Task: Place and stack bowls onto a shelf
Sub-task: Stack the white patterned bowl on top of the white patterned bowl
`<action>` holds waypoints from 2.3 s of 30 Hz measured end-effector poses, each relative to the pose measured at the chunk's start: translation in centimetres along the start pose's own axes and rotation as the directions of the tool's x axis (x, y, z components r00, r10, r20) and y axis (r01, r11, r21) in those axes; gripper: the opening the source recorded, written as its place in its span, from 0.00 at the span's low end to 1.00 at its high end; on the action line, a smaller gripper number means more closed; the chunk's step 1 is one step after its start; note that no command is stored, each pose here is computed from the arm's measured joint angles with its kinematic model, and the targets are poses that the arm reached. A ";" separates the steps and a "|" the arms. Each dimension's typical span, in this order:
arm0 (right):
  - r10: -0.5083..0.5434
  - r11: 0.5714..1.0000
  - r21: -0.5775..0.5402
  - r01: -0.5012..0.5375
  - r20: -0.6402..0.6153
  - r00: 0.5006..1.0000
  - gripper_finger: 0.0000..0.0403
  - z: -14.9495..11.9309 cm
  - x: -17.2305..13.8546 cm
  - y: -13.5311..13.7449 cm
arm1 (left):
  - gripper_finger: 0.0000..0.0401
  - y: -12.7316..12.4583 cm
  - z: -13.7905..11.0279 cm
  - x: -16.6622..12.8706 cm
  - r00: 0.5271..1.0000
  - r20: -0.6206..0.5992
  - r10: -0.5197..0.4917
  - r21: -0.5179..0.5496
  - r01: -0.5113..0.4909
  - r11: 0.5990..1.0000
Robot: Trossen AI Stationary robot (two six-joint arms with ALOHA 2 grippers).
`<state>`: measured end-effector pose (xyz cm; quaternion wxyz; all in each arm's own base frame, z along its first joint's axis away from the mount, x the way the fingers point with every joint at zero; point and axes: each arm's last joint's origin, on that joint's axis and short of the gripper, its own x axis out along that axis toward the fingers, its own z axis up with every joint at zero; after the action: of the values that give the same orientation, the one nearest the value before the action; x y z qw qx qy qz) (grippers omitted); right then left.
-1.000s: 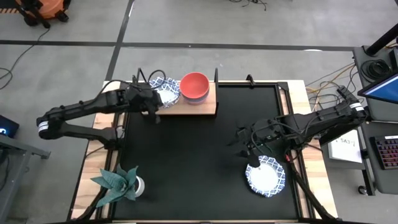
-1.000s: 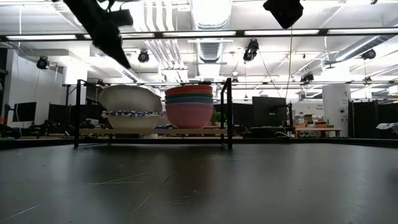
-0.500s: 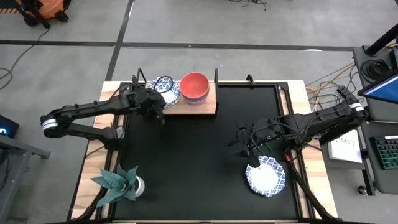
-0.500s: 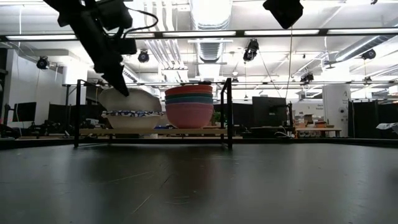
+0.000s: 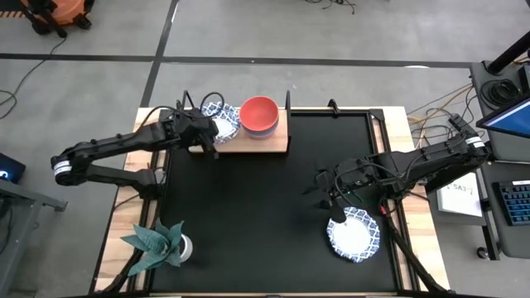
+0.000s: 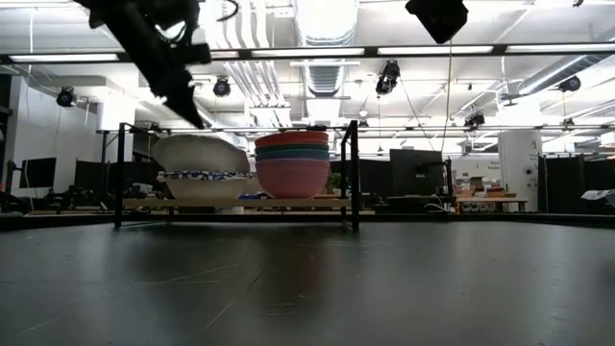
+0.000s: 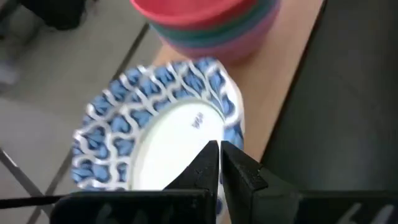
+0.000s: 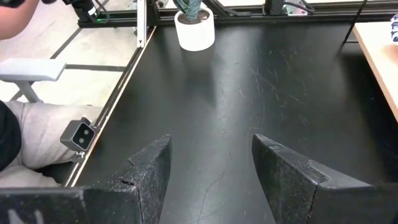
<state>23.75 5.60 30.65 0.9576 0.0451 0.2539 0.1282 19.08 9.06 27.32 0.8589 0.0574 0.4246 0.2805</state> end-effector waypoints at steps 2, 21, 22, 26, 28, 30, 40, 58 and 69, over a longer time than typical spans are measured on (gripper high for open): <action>0.000 1.000 -0.001 0.000 0.001 1.000 0.53 0.0 0.0 0.0 | 0.00 -0.3 -0.5 0.6 1.000 -0.026 -0.012 -0.002 0.012 1.000; 0.001 1.000 0.015 -0.001 0.007 1.000 0.53 0.0 0.0 0.0 | 0.00 -0.8 -2.2 1.8 0.993 -0.103 0.061 -0.048 -0.066 0.997; 0.001 1.000 0.015 -0.001 0.008 1.000 0.53 0.0 0.0 0.0 | 0.00 -0.8 -2.3 1.9 0.993 -0.099 0.071 -0.049 -0.076 0.996; 0.002 1.000 0.013 -0.002 0.016 1.000 0.53 0.1 0.0 0.0 | 0.00 -1.1 -3.0 3.0 0.993 -0.103 0.061 -0.052 -0.066 0.996; 0.003 1.000 0.013 -0.003 0.019 1.000 0.53 0.1 0.0 0.0 | 0.00 -1.4 -3.6 3.4 0.991 -0.120 0.058 -0.048 -0.064 0.997; 0.002 1.000 0.013 -0.003 0.018 1.000 0.53 0.1 0.0 0.0 | 0.00 -1.5 -3.9 3.6 0.990 -0.128 0.057 -0.058 -0.065 0.996; 0.000 0.998 0.066 -0.001 0.019 1.000 0.53 0.1 0.0 0.0 | 0.00 -1.5 -2.0 1.3 0.999 0.005 -0.051 -0.177 0.051 0.983; -0.145 0.899 0.353 0.260 -0.322 0.936 0.53 -3.3 -0.5 -0.7 | 0.00 -7.1 -0.2 -4.2 0.895 0.294 -0.334 -0.208 0.401 0.892; -0.134 0.910 0.165 0.381 -0.753 0.645 0.53 -7.7 -1.3 0.5 | 0.00 -7.3 0.3 -4.6 0.884 0.341 -0.319 -0.215 0.404 0.889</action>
<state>18.70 5.85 24.65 0.7662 0.1025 0.6327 -0.0453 20.21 0.50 28.26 0.9493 -0.1040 0.2504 0.1592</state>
